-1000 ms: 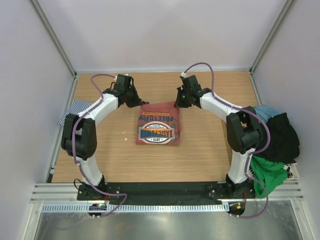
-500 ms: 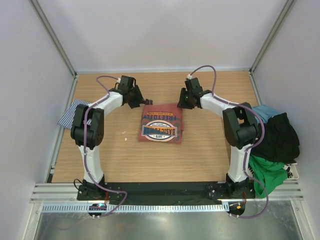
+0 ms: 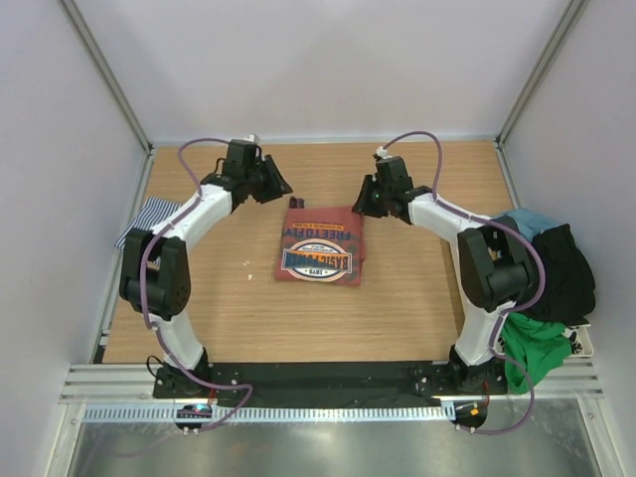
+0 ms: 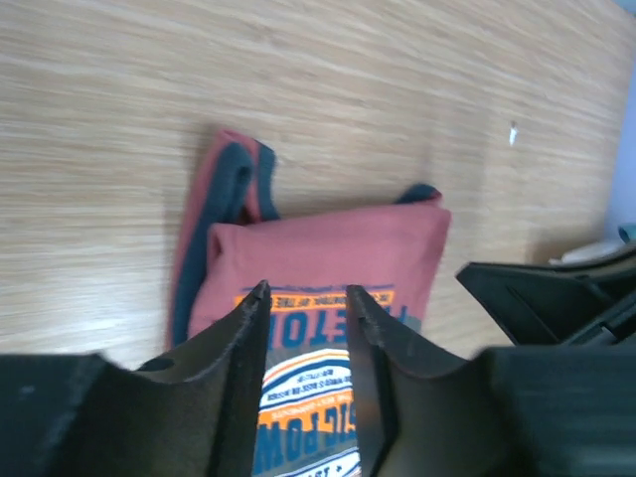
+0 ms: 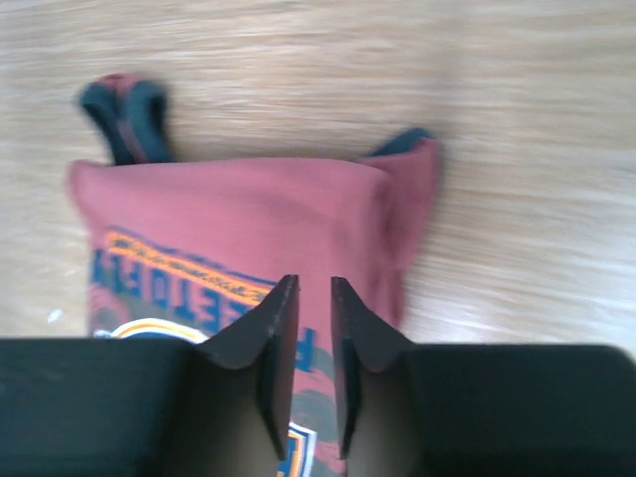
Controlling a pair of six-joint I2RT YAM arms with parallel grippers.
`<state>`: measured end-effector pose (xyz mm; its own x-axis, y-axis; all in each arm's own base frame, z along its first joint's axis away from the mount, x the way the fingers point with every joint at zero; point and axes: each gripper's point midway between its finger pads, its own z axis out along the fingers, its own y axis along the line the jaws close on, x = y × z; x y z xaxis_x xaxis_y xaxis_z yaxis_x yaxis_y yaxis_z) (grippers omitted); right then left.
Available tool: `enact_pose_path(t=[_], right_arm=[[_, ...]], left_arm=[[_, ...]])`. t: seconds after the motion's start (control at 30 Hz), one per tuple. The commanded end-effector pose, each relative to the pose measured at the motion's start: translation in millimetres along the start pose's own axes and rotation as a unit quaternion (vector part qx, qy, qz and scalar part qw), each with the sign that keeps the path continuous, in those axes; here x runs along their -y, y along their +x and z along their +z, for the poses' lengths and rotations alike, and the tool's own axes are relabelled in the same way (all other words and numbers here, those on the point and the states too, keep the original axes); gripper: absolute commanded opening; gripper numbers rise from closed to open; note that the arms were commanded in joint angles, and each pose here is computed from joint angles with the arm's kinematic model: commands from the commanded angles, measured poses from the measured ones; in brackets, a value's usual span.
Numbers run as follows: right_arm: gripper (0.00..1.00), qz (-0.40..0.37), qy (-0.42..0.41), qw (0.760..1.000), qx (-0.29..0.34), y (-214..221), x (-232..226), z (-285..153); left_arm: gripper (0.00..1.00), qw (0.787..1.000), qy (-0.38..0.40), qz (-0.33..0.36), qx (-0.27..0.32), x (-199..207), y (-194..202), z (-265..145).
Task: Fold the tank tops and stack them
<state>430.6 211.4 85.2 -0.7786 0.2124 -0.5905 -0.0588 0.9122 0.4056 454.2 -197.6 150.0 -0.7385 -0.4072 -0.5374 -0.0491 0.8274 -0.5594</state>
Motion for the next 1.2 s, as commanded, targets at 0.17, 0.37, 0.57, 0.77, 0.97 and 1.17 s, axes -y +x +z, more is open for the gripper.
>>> enact_pose_path(t=[0.17,0.37,0.57,0.77,0.97,1.17], right_arm=[[0.11,0.011,-0.204,0.979,-0.022,-2,-88,11],[0.04,0.076,-0.231,0.969,-0.036,-2,-72,45],[0.02,0.172,-0.257,0.950,-0.035,8,-16,60],[0.08,0.163,-0.252,0.954,-0.029,7,-12,47],[0.22,0.119,-0.252,0.960,-0.005,0,-25,-1],[0.20,0.087,-0.305,0.948,-0.038,35,-56,-45]], left_arm=[[0.27,0.990,0.103,-0.035,-0.094,38,37,47],[0.23,0.981,0.121,-0.095,-0.115,12,35,83],[0.22,0.986,0.077,-0.103,-0.109,-30,41,100],[0.27,0.990,0.084,-0.080,-0.076,-24,28,85],[0.33,0.993,0.105,-0.045,-0.030,1,15,22],[0.33,0.991,0.121,-0.039,-0.052,20,58,-21]])
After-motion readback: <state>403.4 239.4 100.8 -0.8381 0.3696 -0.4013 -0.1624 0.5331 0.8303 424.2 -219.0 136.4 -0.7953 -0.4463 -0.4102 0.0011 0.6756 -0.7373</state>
